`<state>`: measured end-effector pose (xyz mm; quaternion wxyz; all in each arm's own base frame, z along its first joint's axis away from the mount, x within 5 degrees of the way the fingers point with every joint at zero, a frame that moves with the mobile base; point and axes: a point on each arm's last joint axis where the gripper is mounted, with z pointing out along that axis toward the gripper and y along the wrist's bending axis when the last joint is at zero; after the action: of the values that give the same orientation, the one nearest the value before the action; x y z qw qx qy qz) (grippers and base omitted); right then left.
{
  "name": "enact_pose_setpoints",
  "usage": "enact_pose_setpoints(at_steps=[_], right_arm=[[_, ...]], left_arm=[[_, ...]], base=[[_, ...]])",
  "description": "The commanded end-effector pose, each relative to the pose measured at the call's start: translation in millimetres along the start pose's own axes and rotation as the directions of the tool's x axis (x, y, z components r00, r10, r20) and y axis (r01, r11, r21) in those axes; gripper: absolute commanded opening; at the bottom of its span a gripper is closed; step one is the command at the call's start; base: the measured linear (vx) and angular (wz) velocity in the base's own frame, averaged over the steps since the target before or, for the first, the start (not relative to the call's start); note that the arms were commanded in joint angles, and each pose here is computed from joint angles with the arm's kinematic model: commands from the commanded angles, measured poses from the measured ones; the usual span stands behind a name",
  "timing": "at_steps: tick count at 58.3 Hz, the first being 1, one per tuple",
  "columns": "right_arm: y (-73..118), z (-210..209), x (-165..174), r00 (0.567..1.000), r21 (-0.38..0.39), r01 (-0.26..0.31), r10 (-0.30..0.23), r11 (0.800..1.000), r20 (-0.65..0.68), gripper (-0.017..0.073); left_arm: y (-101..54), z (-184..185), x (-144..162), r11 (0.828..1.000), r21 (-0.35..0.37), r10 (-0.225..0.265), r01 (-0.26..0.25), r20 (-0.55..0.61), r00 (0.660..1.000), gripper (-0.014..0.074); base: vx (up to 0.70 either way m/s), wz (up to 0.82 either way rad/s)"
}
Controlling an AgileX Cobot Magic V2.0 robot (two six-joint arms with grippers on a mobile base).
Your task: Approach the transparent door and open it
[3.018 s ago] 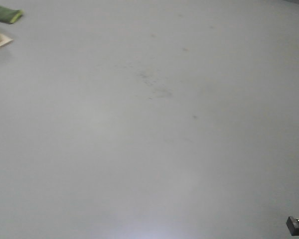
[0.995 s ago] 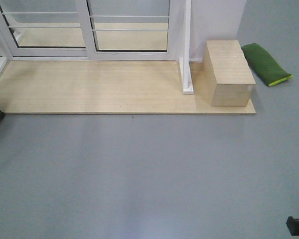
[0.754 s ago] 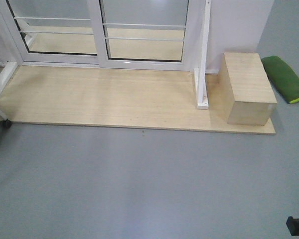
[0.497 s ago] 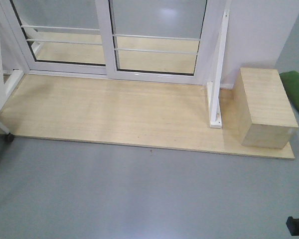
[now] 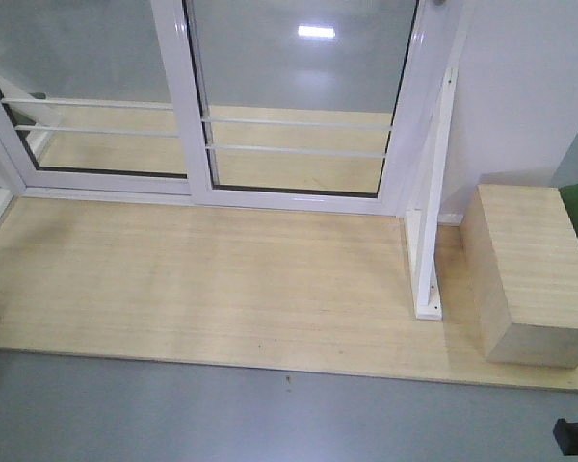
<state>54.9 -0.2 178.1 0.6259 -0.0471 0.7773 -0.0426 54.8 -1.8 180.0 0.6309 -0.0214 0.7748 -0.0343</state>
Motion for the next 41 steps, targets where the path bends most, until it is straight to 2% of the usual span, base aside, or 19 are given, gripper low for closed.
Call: enact_pose_setpoints(at_steps=[1, 41], right_arm=[[-0.9, 0.0, -3.7, 0.997, 0.017, 0.001, -0.002, 1.0, 0.083, -0.0008], [-0.9, 0.0, -3.7, 0.997, 0.017, 0.001, -0.002, 1.0, 0.083, -0.0008]], left_arm=[[-0.1, 1.0, -0.3, 1.0, 0.008, -0.008, 0.007, 0.069, 0.998, -0.0006], [-0.1, 1.0, -0.3, 1.0, 0.008, -0.008, 0.007, 0.069, 0.998, -0.0006]], base=[[0.5, -0.11], [0.43, -0.05]])
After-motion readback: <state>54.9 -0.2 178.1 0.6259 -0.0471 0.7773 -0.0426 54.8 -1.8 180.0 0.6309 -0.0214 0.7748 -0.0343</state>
